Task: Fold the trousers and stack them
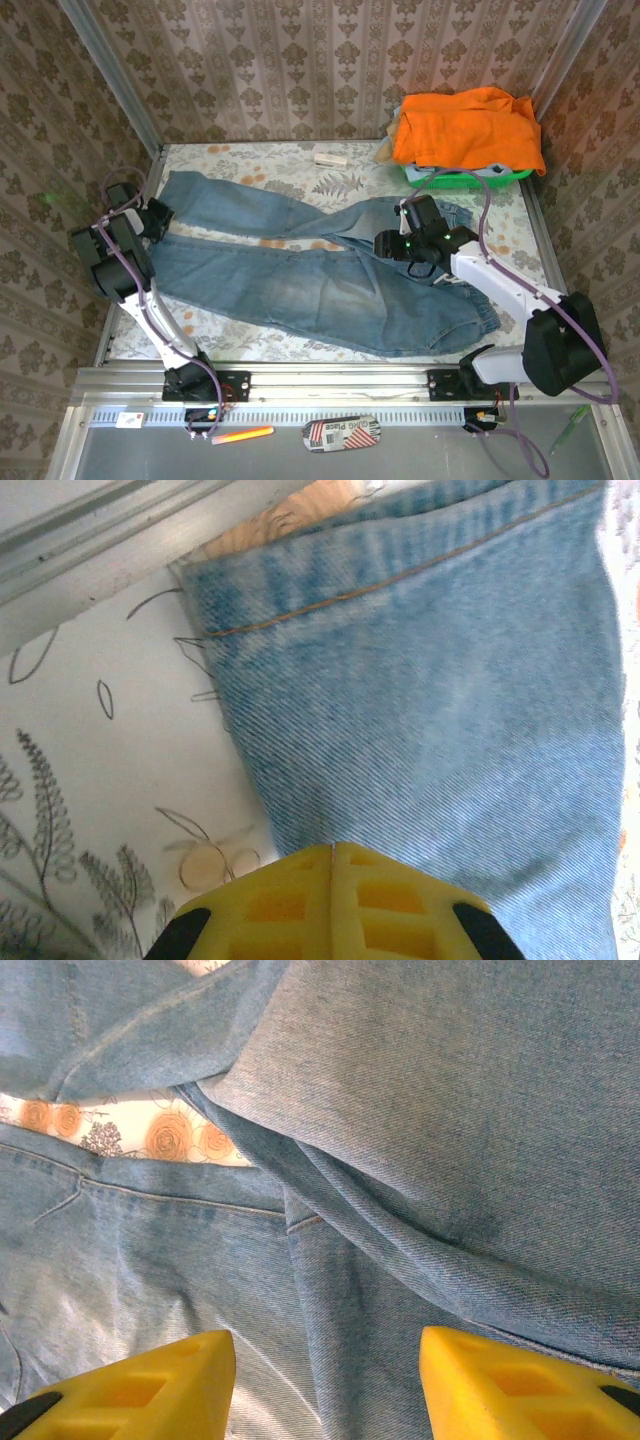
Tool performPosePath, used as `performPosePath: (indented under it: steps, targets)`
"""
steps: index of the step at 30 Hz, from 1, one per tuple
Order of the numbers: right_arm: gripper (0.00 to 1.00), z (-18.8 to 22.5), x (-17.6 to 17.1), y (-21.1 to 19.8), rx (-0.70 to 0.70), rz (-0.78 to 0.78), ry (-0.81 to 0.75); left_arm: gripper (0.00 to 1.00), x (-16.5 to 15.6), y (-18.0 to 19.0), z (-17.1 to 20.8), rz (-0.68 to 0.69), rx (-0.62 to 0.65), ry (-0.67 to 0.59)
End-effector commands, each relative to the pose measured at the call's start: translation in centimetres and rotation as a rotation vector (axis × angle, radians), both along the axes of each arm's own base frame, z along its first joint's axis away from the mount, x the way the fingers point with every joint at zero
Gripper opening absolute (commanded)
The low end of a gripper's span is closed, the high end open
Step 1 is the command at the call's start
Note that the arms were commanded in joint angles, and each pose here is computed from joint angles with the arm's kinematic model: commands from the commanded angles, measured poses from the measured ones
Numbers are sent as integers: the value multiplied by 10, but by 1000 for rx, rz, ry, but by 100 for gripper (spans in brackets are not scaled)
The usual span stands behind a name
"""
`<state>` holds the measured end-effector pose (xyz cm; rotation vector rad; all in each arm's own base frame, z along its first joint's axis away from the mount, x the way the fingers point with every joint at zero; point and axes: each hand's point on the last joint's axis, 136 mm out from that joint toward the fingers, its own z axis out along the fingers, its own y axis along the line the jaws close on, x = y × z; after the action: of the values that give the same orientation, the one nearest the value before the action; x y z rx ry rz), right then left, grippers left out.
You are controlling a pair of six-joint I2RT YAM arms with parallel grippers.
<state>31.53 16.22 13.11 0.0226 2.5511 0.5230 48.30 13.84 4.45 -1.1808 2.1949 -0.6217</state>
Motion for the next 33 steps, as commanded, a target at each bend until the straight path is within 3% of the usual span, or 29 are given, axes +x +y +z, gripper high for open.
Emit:
performPosePath:
  steps: [1, 6, 9, 11, 12, 14, 17, 26, 33]
  targets:
    - [53, 12, 1, -2, 6, -3, -37, 0, -5, 0, 55, -19, 131, -68]
    - [53, 11, -1, -2, 15, -7, -40, 0, -25, -7, 106, -4, 201, -123]
    - [53, 10, -2, -3, 14, -8, -38, 0, -34, -10, 105, 5, 213, -111]
    - [54, 10, -4, -3, 15, -6, -38, 24, -27, -12, 86, -11, 164, -83]
    - [55, 9, -5, -4, 12, -6, -36, 28, -23, -12, 76, -19, 138, -65]
    - [56, 7, -7, -5, 5, -4, -35, 50, -11, -4, 57, -7, 112, -28]
    - [59, 6, -7, -6, 1, -6, -38, 64, -3, 17, 40, 39, 114, 9]
    - [61, -10, 0, -7, 8, -11, -20, 67, 18, 39, -2, -11, 160, 188]
    - [60, -10, 5, -19, 21, -42, -19, 55, 11, 36, -37, -35, 158, 327]
